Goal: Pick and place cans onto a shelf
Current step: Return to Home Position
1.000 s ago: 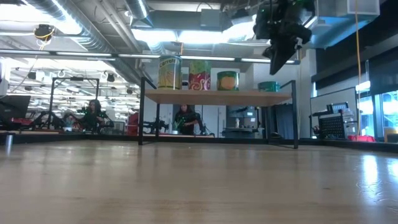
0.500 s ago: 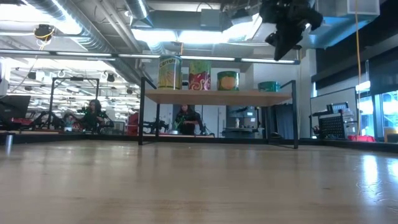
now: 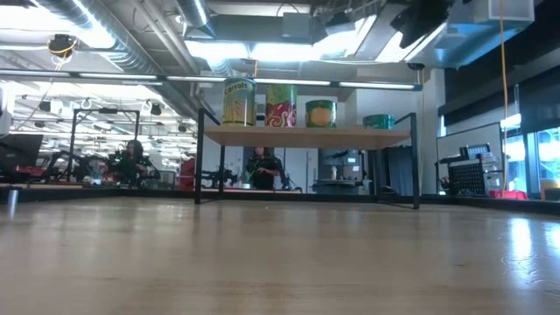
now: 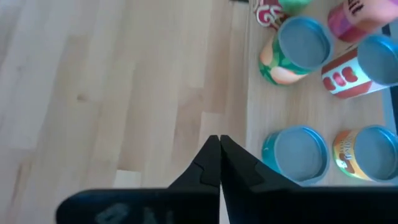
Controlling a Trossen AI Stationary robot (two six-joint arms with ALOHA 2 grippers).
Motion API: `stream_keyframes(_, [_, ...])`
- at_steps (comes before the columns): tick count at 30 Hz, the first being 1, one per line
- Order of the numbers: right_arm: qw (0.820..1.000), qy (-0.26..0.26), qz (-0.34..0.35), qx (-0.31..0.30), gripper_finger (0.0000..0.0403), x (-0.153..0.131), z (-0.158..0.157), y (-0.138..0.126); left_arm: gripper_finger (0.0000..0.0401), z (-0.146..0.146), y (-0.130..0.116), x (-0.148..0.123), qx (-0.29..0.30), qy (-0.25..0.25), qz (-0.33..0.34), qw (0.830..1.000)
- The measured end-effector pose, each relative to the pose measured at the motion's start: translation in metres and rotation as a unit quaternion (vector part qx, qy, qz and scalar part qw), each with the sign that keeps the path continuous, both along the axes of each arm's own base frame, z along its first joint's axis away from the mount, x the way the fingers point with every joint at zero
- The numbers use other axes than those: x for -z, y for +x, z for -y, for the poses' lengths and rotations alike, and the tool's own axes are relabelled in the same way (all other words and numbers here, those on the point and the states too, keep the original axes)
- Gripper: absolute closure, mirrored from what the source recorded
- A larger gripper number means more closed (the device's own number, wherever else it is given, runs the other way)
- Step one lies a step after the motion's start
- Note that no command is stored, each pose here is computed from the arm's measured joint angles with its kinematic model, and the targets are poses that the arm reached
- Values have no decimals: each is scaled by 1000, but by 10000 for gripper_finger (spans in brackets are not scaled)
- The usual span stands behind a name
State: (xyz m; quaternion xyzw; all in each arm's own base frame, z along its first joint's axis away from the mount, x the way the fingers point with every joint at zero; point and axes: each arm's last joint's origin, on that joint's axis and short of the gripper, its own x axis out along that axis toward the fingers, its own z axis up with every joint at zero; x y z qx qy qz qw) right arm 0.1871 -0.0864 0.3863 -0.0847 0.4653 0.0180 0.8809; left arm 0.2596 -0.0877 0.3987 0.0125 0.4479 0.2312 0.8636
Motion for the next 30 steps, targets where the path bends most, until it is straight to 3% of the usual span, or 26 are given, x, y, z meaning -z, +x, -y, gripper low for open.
stream_keyframes(7, [999,16,47,20,401,-16,-20,-20,400,-11,-61,-36,16,12,66,998])
stream_keyframes(12, [995,29,88,38,401,-25,-29,-25,401,-24,-115,-44,37,0,117,992])
stream_keyframes(20, [985,53,150,59,402,-36,-37,-26,401,-59,-189,-14,67,-43,171,982])
stream_keyframes(30, [974,109,157,119,402,-10,-37,-26,401,-101,-246,35,110,-120,299,940])
